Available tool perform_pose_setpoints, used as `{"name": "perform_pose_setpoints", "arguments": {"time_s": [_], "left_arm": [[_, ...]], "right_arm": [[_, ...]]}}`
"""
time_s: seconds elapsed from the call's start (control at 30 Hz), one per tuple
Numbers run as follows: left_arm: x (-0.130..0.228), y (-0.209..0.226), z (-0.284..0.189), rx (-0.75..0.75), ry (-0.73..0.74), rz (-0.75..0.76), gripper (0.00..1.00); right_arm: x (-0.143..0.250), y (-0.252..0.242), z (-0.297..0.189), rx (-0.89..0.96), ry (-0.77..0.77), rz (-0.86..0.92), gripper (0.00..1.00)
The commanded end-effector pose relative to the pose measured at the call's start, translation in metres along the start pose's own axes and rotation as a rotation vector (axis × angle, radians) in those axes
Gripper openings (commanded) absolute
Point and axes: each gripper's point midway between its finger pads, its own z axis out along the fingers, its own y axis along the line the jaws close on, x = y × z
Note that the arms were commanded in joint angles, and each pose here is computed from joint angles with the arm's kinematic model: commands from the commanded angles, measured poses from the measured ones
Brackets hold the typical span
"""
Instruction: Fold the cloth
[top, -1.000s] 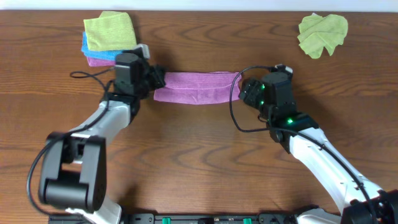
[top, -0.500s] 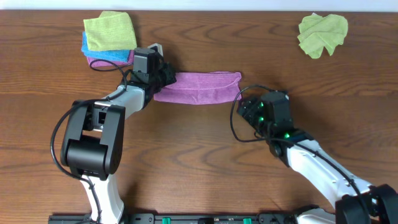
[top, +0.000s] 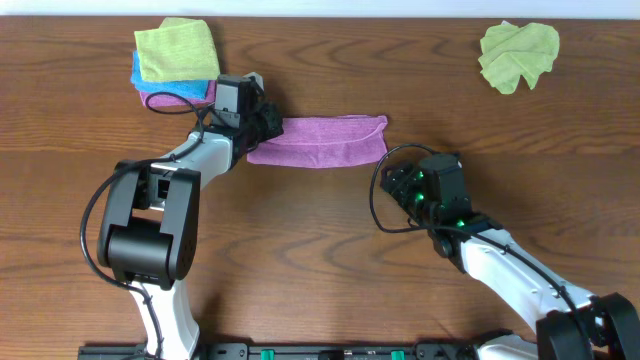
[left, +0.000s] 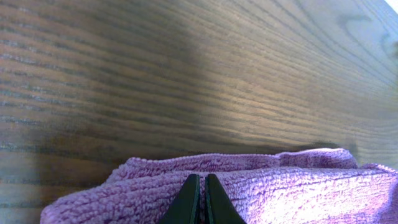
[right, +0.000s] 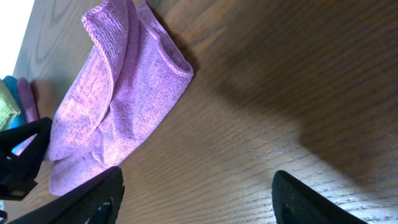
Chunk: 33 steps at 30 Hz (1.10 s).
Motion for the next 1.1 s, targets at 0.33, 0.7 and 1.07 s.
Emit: {"name": "perform_pose_setpoints", "arguments": {"time_s": [0.33, 0.7, 1.07], "left_arm": [[-0.022, -0.031, -0.031, -0.028, 0.11, 0.111, 0.06], [0.006, -0.001, -0.037, -0.168, 0.214, 0.068, 0.06], [0.018, 0.006, -0.011, -0.188, 0.231, 0.087, 0.06]], "right_arm": [[0.011, -0.008, 0.02, -0.001, 0.059, -0.011, 0.74], [0.005, -0.009, 0.021, 0.007, 0.028, -0.009, 0.74], [-0.003, -0.002, 0.023, -0.02, -0.014, -0.01, 0.72]]}}
